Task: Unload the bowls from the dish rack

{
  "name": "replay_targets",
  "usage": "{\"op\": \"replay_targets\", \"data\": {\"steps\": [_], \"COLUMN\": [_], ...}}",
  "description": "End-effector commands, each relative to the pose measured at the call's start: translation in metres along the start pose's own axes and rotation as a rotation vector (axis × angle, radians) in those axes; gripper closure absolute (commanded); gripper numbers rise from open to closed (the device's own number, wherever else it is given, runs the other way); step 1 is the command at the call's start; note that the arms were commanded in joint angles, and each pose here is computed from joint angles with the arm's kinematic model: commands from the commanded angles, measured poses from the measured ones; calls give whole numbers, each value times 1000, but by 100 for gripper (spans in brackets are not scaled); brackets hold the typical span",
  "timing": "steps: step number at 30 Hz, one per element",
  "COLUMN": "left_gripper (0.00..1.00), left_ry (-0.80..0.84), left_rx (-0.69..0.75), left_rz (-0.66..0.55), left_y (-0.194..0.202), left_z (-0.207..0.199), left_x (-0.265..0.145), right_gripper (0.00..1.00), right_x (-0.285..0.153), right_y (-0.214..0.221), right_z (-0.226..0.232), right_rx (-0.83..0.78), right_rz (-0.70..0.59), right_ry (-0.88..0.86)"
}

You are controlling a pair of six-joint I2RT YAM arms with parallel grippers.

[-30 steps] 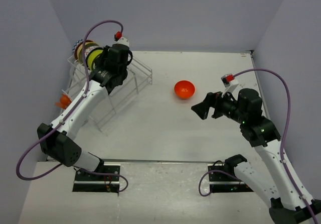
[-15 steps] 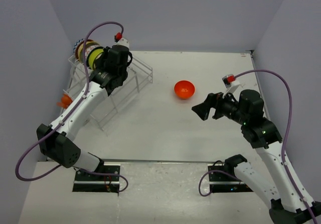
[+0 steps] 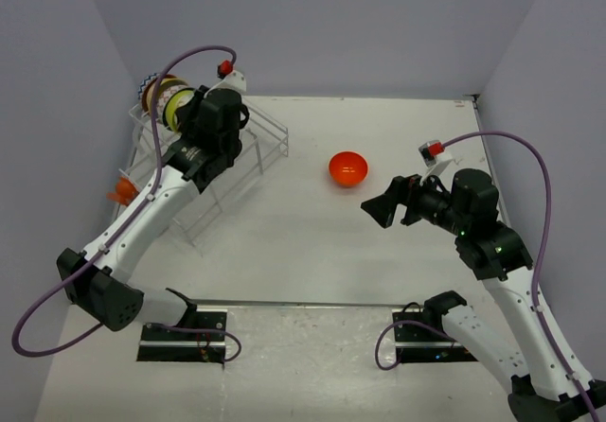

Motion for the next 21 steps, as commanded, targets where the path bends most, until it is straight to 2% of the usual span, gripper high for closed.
{"op": "replay_targets", "data": {"steps": [1,13,21], "left_gripper": [100,100,100], "left_ry": [-74,18,21], "left_rx": [-106,-158,-155], "left_rz": [-48,-109,-99], "left_y": [-14,-21,-17], "left_z": [31,24,23], "left_x": [-13,-29,-30], "right_gripper": [1,1,1], "right_x": [-7,-4,-3], "right_y": [-16,-18,-17], "right_z": [13,13,14], "right_rx": [-21,-20,-18], "right_rz": [-51,-44,-40], "right_ry": [-47,-50,-57]}}
Point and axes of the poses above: each gripper's point midway between its finger pads, its own x axis out along the fingers, its own z axis along the line the jaws close on, y = z × x, the point moved 5 cm from there along -x, back along the fingers, and after that the axes turned 2 degrees about x, right-handed, at the moved point
